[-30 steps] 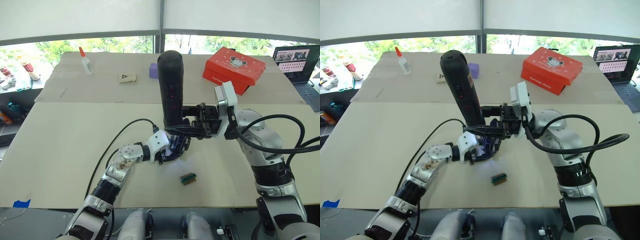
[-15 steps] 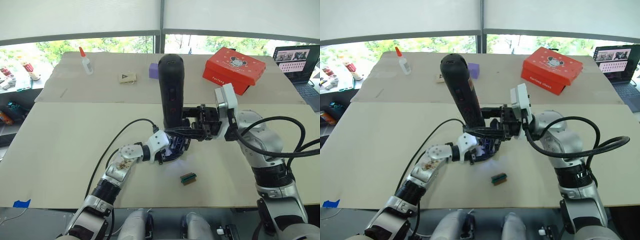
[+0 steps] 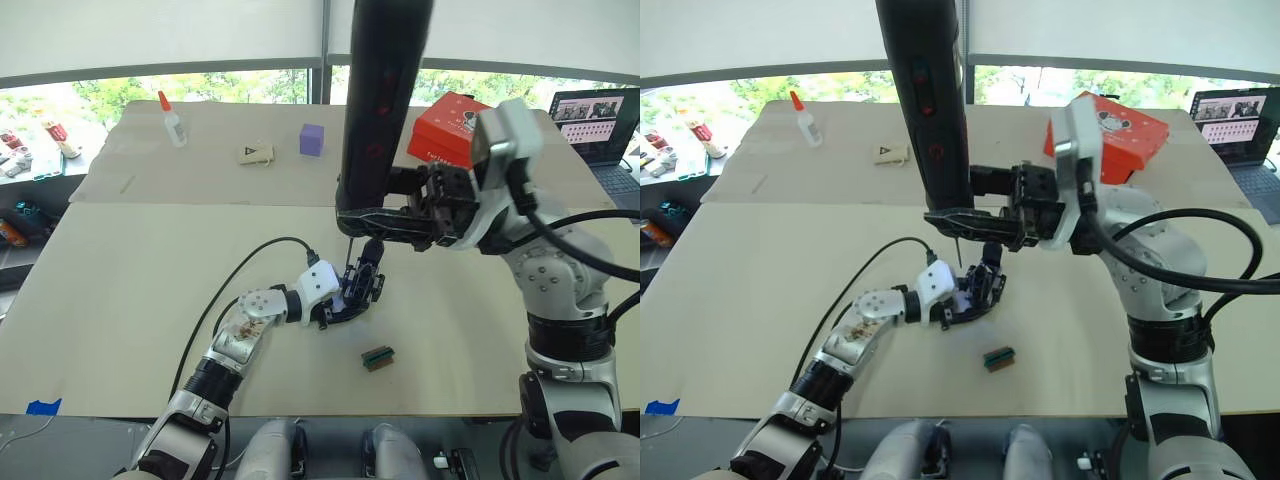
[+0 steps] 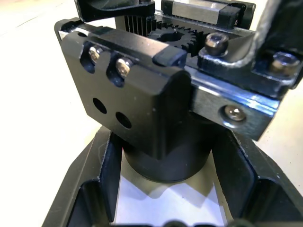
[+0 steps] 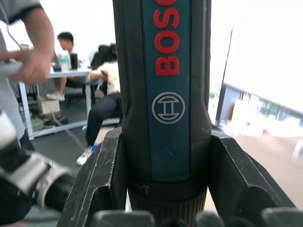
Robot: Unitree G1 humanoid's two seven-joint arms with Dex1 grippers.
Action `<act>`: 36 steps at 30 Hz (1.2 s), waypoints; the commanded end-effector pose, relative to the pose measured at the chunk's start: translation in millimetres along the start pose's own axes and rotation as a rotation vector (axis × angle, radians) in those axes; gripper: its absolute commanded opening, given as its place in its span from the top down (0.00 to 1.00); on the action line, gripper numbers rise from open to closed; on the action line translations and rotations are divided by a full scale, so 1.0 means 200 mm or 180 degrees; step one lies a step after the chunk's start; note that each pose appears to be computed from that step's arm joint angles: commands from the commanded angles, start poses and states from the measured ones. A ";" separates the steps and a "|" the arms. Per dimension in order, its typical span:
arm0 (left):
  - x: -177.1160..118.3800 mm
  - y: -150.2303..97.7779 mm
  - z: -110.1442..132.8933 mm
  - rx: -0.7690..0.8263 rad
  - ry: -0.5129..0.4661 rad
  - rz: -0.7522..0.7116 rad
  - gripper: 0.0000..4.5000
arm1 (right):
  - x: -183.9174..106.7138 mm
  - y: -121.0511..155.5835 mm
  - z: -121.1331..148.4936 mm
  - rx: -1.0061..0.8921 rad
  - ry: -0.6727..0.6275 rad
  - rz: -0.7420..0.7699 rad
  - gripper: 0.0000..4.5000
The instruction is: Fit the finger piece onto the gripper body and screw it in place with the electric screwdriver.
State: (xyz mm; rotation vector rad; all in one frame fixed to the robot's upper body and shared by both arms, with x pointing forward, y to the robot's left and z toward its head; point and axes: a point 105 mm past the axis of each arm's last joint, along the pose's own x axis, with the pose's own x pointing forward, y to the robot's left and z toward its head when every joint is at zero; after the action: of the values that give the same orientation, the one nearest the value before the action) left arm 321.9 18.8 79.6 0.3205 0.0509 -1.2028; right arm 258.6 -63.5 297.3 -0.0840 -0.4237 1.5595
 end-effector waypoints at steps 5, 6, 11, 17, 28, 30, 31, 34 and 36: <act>0.01 0.01 0.00 -0.0056 0.0014 0.0013 0.49 | 0.01 0.08 0.08 0.0082 -0.0163 0.0137 0.57; 0.01 0.01 0.00 -0.0072 0.0018 0.0022 0.49 | 0.01 0.08 0.09 0.0117 -0.0170 0.0148 0.57; -0.10 -0.03 0.05 -0.0086 -0.0037 -0.0251 0.00 | -0.04 0.12 0.16 0.0439 -0.0164 0.0219 0.57; -0.25 -0.01 0.13 0.0097 -0.0075 -0.0399 0.00 | -0.16 0.06 0.18 0.1045 0.0019 -0.0124 0.57; -0.52 0.01 0.34 0.0296 -0.0294 -0.0556 0.00 | -0.63 -0.02 -0.06 0.2707 0.0918 -0.1265 0.57; -0.55 0.04 0.37 0.0384 -0.0317 -0.0472 0.00 | -0.71 -0.01 -0.12 0.2954 0.1052 -0.1427 0.57; -0.57 0.07 0.41 0.0443 -0.0362 -0.0355 0.00 | -0.75 0.00 -0.16 0.3070 0.1131 -0.1527 0.57; -0.62 0.09 0.44 0.0398 -0.0298 -0.0375 0.00 | -0.86 0.01 -0.25 0.3311 0.1393 -0.1817 0.57; -0.67 0.06 0.45 0.0301 -0.0171 -0.0499 0.00 | -0.95 0.03 -0.34 0.3428 0.1695 -0.2072 0.57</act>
State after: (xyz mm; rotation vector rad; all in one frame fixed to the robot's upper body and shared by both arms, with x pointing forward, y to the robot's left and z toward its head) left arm 282.6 119.3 182.3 0.3652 -0.0070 -1.3383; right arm 282.7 -223.0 189.3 0.4620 0.7710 0.9341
